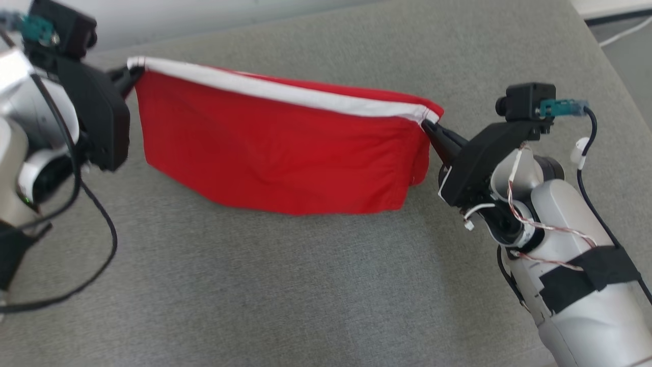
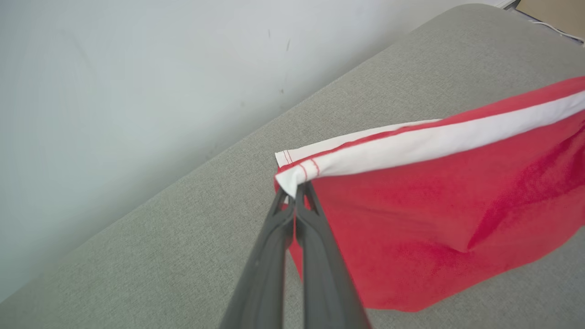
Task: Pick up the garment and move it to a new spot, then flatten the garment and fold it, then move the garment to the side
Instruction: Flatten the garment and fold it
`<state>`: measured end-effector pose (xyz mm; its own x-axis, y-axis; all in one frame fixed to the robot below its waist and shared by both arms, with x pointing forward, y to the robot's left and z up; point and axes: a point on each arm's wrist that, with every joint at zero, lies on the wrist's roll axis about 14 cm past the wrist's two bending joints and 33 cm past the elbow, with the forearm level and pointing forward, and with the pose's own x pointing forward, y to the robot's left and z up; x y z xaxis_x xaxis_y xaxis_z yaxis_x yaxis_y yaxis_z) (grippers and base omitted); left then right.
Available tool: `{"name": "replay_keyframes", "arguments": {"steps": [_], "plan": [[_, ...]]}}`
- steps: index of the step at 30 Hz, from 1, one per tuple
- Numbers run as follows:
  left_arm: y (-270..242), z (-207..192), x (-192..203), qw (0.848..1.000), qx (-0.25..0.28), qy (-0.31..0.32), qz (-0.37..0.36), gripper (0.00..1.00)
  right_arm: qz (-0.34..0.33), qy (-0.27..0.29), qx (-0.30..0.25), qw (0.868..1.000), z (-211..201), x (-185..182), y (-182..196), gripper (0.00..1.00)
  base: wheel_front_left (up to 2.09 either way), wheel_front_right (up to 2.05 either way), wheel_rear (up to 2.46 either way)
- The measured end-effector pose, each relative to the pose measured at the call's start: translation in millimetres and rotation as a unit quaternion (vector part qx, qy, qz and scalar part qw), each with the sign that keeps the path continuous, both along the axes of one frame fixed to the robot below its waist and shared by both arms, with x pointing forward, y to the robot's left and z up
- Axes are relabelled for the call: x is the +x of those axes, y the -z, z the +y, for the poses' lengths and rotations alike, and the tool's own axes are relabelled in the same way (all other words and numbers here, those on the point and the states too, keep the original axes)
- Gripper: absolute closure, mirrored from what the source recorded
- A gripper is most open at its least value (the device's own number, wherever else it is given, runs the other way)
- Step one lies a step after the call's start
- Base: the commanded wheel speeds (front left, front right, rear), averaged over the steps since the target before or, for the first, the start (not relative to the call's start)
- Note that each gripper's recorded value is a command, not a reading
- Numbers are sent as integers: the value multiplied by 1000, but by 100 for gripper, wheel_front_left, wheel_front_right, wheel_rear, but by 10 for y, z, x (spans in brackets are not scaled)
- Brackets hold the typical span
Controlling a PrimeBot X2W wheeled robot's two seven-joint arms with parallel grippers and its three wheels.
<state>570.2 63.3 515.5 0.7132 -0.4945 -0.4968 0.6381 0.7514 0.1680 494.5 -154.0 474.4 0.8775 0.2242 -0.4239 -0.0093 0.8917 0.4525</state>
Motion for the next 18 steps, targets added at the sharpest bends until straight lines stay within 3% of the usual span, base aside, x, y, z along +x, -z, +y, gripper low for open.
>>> {"name": "replay_keyframes", "arguments": {"steps": [9, 18], "plan": [[211, -10, 349, 999, 42, 8, 4, 100, 13, 2, -15, 1000, -1, 171, 158, 100, 0, 0, 0], [367, -173, 576, 999, 43, 30, -9, 100, 25, 13, -32, 999, -82, 225, 388, 100, 0, 0, 0]]}}
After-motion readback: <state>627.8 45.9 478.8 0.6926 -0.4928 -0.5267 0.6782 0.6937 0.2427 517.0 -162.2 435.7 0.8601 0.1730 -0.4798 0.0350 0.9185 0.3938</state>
